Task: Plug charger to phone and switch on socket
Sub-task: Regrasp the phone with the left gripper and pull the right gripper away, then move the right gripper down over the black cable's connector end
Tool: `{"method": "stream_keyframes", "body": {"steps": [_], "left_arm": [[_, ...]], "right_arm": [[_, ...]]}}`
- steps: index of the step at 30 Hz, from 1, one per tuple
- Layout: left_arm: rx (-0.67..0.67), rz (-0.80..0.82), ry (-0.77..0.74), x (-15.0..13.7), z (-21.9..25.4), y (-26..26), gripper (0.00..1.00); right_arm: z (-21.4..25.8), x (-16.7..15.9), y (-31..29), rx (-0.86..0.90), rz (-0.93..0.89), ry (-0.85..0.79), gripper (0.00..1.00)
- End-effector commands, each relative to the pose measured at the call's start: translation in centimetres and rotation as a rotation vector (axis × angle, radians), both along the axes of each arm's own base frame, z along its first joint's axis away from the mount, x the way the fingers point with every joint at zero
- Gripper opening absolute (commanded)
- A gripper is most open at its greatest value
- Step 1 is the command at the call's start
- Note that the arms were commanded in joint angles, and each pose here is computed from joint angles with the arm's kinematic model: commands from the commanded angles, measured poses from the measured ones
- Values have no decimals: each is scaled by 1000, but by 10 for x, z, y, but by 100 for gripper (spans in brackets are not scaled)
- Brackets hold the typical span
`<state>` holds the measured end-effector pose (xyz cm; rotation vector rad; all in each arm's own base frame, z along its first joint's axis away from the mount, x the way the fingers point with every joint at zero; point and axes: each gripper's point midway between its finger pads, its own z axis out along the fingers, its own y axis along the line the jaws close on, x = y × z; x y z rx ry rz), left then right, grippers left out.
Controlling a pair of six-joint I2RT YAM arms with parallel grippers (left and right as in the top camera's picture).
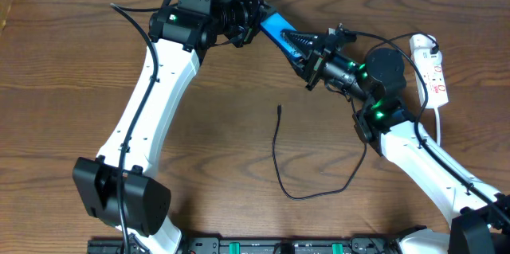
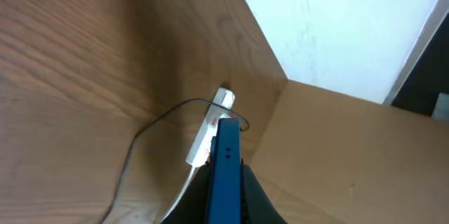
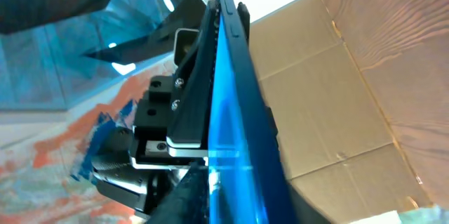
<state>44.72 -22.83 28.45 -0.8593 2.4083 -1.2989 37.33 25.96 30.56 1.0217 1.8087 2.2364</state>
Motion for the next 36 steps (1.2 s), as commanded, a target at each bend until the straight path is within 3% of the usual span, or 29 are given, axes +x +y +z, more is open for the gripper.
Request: {"method": "stream_keyframes", "body": {"steps": [1, 4, 6, 18, 31, 36], "left_arm": [[49, -73, -76, -2, 1, -5, 7], [70, -93, -102, -1, 1, -4, 7], [77, -98, -112, 0, 1, -2, 7], [102, -139, -128, 5, -6, 53, 7], [-40, -308, -131, -32, -3, 118, 7], [-52, -389, -222, -48, 1, 137, 7]], "right_arm": [[16, -5, 4, -3, 17, -64, 48], [16, -5, 4, -14, 16, -81, 84], [16, -5, 4, -26, 13, -102, 99], [5, -10, 8, -178, 34, -278, 99], [-88, -23, 3, -484, 131, -113, 99], [-108, -29, -1, -587, 161, -138, 99]]}}
